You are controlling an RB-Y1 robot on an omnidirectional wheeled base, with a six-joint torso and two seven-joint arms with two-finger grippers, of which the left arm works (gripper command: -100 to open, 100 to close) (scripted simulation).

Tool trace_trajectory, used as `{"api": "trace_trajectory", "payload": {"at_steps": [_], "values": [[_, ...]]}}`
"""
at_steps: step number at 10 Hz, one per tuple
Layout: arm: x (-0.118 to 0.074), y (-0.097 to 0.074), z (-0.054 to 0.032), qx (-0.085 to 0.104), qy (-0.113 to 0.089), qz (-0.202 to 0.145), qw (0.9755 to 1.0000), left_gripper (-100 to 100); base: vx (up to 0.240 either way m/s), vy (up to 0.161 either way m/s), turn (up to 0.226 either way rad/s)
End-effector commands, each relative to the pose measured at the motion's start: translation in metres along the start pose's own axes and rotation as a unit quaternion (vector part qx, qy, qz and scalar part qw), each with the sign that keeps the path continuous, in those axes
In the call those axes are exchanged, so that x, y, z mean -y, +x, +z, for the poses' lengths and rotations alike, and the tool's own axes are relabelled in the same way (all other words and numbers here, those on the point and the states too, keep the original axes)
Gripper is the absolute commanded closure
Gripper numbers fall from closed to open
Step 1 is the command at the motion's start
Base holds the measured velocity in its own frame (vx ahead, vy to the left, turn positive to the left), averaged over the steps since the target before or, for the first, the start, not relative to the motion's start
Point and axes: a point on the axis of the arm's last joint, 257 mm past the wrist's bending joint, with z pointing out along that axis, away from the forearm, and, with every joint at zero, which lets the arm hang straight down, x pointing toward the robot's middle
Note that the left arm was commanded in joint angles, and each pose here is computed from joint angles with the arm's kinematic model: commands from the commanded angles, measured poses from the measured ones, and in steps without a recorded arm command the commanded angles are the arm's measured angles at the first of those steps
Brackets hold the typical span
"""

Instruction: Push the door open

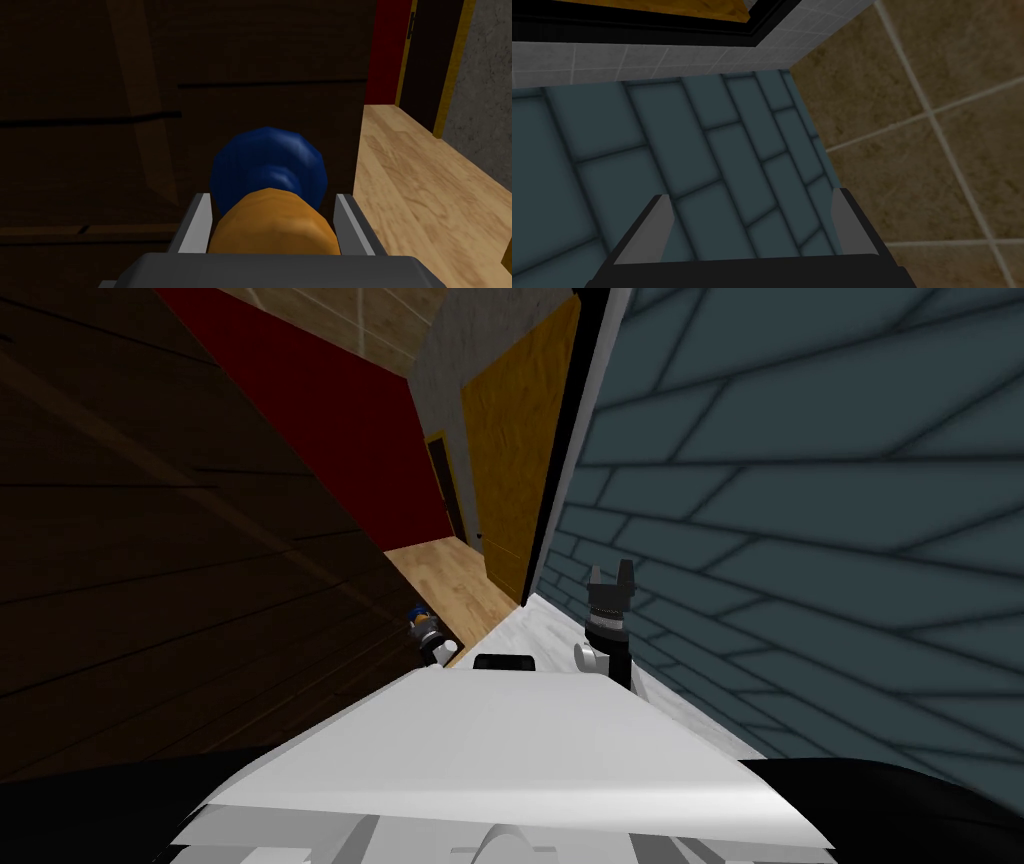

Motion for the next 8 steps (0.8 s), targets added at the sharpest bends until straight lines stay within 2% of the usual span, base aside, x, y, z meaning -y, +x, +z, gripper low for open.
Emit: {"api": "trace_trajectory", "payload": {"at_steps": [1, 6, 8], "values": [[0.0025, 0.007, 0.0071, -0.009, 0.0, 0.003, 1.0, 100, 0.208, 0.093, 0.255], [-0.0039, 0.0098, 0.014, -0.013, -0.01, 0.008, 0.9998, 100, 0.211, 0.085, 0.257], [-0.0073, 0.0097, 0.0148, -0.013, -0.014, 0.008, 0.9998, 100, 0.212, 0.073, 0.199]]}}
